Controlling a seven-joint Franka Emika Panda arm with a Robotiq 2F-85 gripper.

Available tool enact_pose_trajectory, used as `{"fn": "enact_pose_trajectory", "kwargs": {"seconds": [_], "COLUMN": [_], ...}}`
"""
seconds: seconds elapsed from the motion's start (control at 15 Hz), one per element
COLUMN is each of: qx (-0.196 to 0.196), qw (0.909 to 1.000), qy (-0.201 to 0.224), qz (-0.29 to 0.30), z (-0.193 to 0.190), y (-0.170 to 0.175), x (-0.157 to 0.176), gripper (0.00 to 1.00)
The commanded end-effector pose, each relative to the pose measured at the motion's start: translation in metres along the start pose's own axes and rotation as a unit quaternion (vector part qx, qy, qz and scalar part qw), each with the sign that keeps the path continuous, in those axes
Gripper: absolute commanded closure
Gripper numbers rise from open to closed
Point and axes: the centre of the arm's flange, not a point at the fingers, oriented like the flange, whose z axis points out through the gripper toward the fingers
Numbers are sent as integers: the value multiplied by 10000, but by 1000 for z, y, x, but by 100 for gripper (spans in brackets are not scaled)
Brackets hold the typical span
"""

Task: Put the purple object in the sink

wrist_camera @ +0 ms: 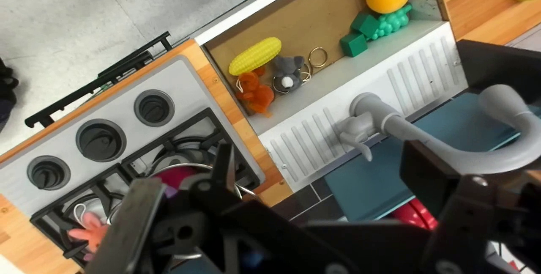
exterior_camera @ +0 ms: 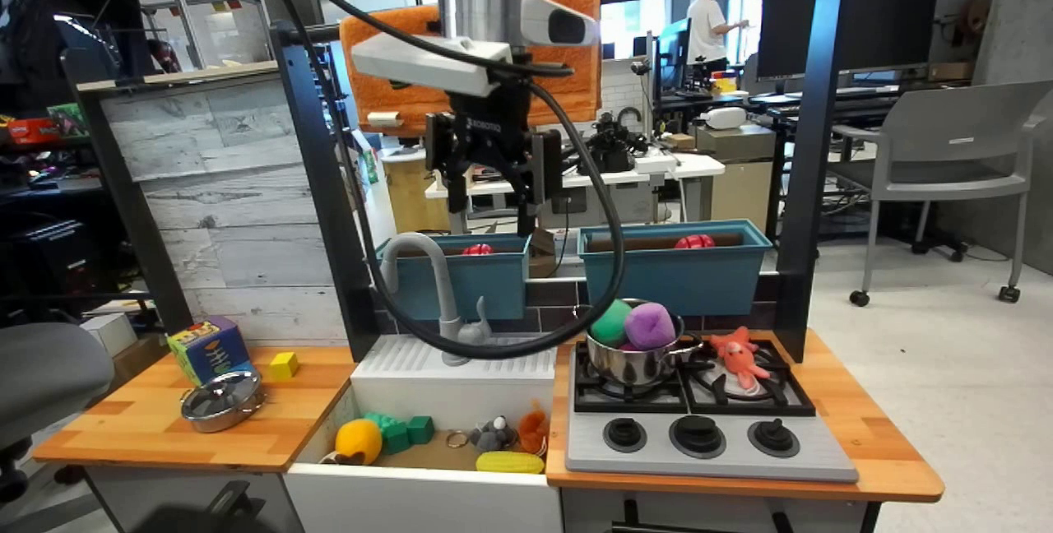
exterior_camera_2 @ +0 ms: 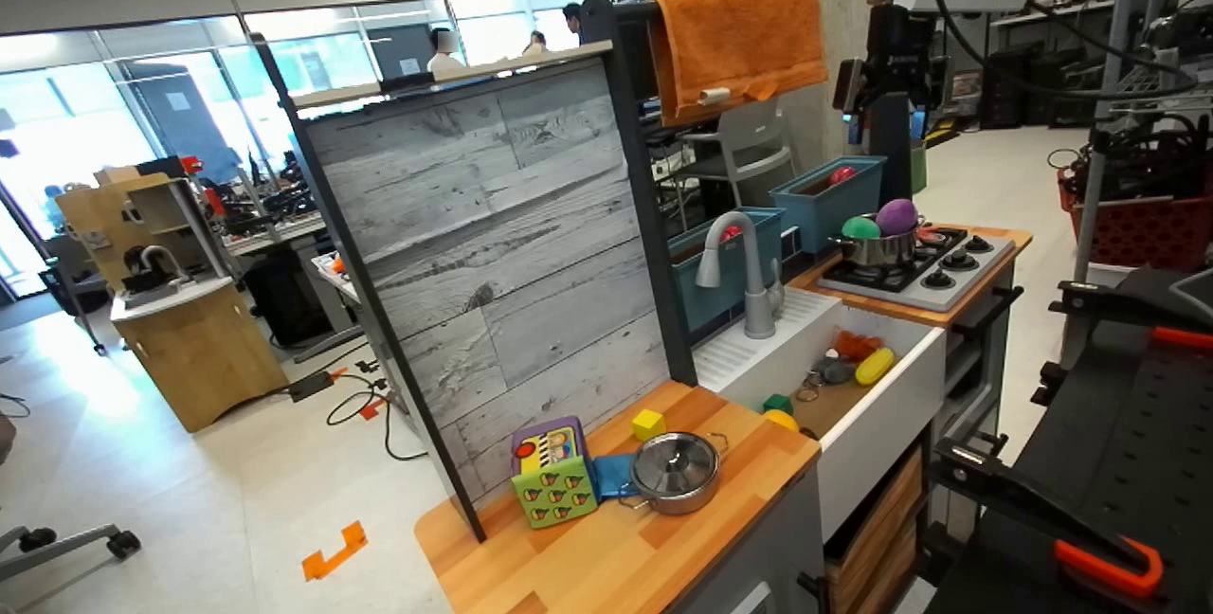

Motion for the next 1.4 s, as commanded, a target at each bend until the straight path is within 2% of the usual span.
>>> {"fn": "enact_pose_trajectory", "kwargs": {"seconds": [0.0, 0.27, 0.53, 0.67, 0.87, 1.07, 1.2, 1.33], "qx": [109, 86, 78, 103, 185, 181, 17, -180], "qw": [9988, 9936, 9839, 9776, 9667, 9558, 9483, 9433], "qy": [98, 110, -7, -23, 150, 500, 735, 794], "qz": [467, 1118, 1787, 2103, 2547, 2891, 3087, 3218], "z": [23, 54, 98, 119, 136, 132, 129, 133], "y": [20, 55, 92, 99, 97, 88, 85, 84], "x": [41, 78, 112, 125, 143, 160, 172, 176], "gripper": [0, 0, 0, 0, 0, 0, 0, 0]}}
